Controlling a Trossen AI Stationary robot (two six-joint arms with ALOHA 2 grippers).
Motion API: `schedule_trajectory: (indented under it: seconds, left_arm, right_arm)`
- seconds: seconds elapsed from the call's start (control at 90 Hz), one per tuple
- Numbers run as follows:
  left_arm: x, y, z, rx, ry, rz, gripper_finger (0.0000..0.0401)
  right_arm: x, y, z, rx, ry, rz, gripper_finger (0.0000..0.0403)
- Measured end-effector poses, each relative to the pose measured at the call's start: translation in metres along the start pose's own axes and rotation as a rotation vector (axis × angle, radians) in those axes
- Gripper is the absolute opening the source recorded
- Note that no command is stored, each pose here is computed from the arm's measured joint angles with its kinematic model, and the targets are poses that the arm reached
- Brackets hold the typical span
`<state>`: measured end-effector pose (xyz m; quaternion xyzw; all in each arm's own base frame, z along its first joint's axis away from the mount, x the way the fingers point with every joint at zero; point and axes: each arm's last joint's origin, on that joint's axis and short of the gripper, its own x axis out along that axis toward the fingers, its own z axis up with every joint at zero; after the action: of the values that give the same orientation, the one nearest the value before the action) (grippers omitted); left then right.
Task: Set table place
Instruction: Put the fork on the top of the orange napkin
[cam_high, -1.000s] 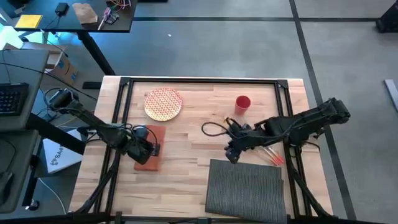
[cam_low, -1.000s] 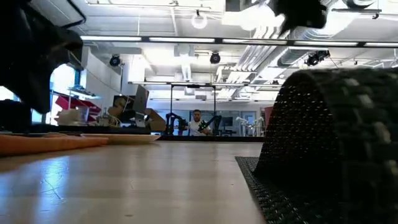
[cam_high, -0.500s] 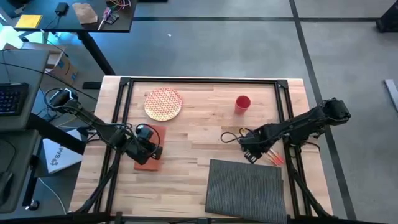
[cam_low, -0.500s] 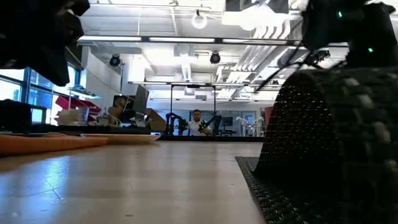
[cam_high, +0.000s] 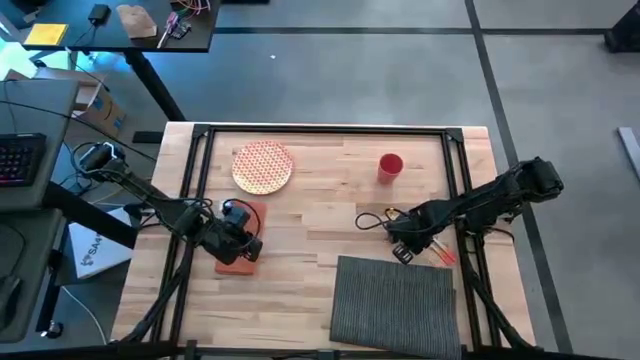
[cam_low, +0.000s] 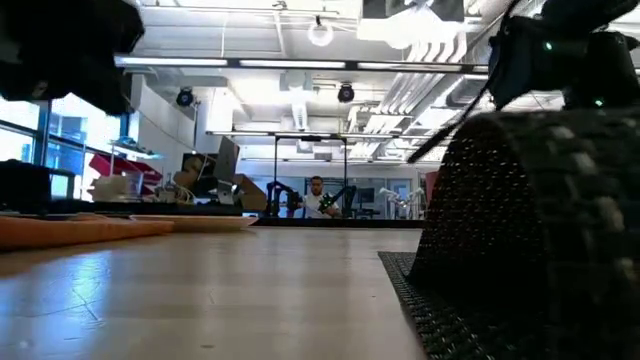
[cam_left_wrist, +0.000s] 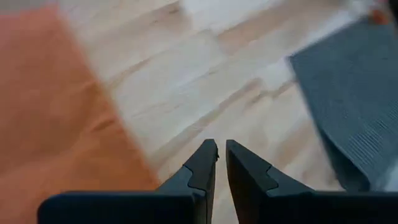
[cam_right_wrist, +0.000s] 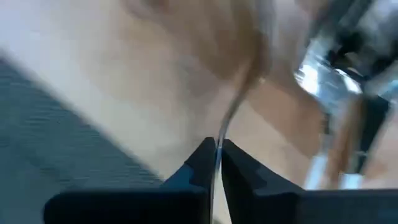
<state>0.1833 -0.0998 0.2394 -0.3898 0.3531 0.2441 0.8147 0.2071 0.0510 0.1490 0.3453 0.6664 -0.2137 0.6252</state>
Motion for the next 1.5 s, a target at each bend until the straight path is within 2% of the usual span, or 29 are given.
schedule_trajectory:
  seconds: [0.156, 0.378, 0.544, 0.733, 0.9, 1.011, 1.289, 1.5]
  left_arm:
    - [-0.016, -0.019, 0.013, 0.128, -0.098, -0.063, 0.0015]
    - [-0.021, -0.035, 0.023, 0.200, -0.287, -0.155, 0.0018]
    - [-0.025, -0.050, 0.035, 0.219, -0.418, -0.245, 0.0052]
    - [-0.021, -0.061, 0.060, 0.199, -0.480, -0.366, 0.0125]
    - [-0.018, -0.065, 0.087, 0.200, -0.569, -0.440, 0.0188]
    - [-0.018, -0.068, 0.102, 0.243, -0.597, -0.542, 0.0215]
    - [-0.001, -0.071, 0.110, 0.300, -0.533, -0.632, 0.0221]
    - [0.011, -0.075, 0.109, 0.281, -0.545, -0.614, 0.0207]
  right_arm:
    - [-0.031, 0.036, 0.015, -0.070, -0.139, 0.194, 0.0000]
    - [-0.087, 0.088, 0.043, -0.170, -0.591, 0.615, 0.0000]
    - [-0.126, 0.104, 0.056, -0.254, -0.859, 0.866, 0.0000]
    - [-0.151, 0.111, 0.060, -0.399, -0.960, 0.896, 0.0000]
    - [-0.159, 0.120, 0.062, -0.500, -0.938, 0.936, 0.0000]
    - [-0.156, 0.125, 0.063, -0.520, -0.908, 0.950, 0.0000]
    - [-0.150, 0.130, 0.062, -0.520, -0.883, 0.948, 0.0000]
    - [-0.149, 0.130, 0.062, -0.512, -0.877, 0.951, 0.0000]
